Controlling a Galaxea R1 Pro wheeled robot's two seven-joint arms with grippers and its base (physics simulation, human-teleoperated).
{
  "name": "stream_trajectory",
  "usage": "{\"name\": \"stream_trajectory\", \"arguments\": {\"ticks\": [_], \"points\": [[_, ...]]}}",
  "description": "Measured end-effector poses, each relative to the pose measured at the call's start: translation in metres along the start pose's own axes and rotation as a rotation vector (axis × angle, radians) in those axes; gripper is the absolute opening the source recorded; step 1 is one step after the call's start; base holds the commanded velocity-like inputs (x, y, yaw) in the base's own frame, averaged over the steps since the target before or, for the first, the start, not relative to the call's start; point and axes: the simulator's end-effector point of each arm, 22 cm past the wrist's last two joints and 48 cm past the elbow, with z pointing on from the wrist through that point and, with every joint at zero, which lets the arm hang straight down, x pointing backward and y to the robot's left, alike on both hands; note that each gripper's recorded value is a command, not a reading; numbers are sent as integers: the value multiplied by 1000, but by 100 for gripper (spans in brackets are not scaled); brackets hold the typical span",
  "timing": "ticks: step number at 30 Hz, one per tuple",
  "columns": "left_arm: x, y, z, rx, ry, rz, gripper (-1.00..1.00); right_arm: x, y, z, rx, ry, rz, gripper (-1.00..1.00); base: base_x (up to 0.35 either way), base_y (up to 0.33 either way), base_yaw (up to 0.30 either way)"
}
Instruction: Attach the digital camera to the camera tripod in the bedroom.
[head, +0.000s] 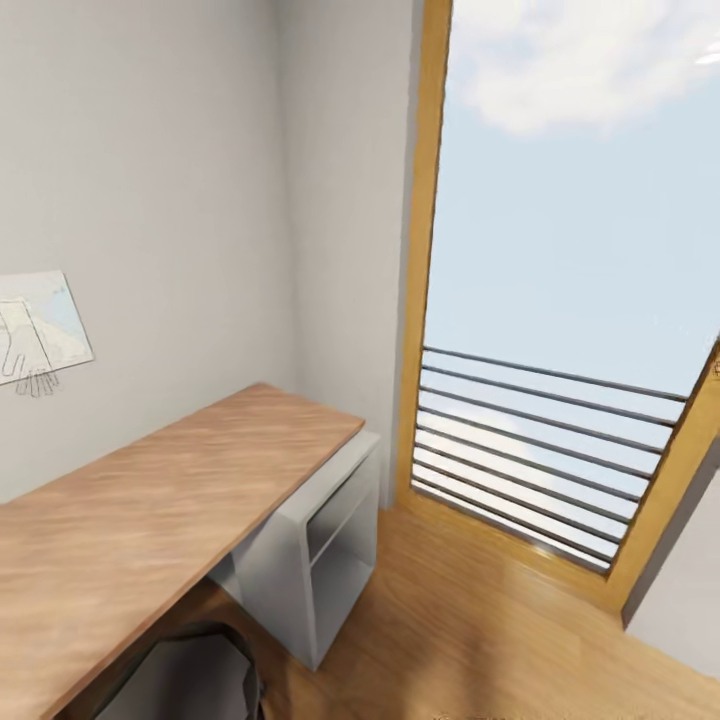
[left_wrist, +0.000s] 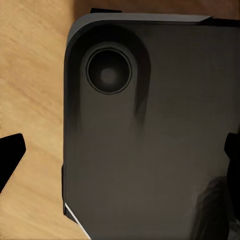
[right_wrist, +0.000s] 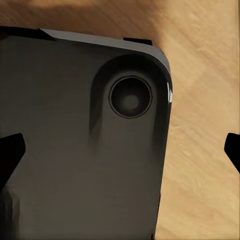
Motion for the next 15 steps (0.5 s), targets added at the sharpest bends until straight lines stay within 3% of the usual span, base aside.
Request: {"name": "stream_trajectory", "arguments": {"ticks": [15], "points": [[0, 0, 0, -1, -1, -1, 100, 0, 0, 0, -1, 0, -1, 100, 1, 0, -238]]}}
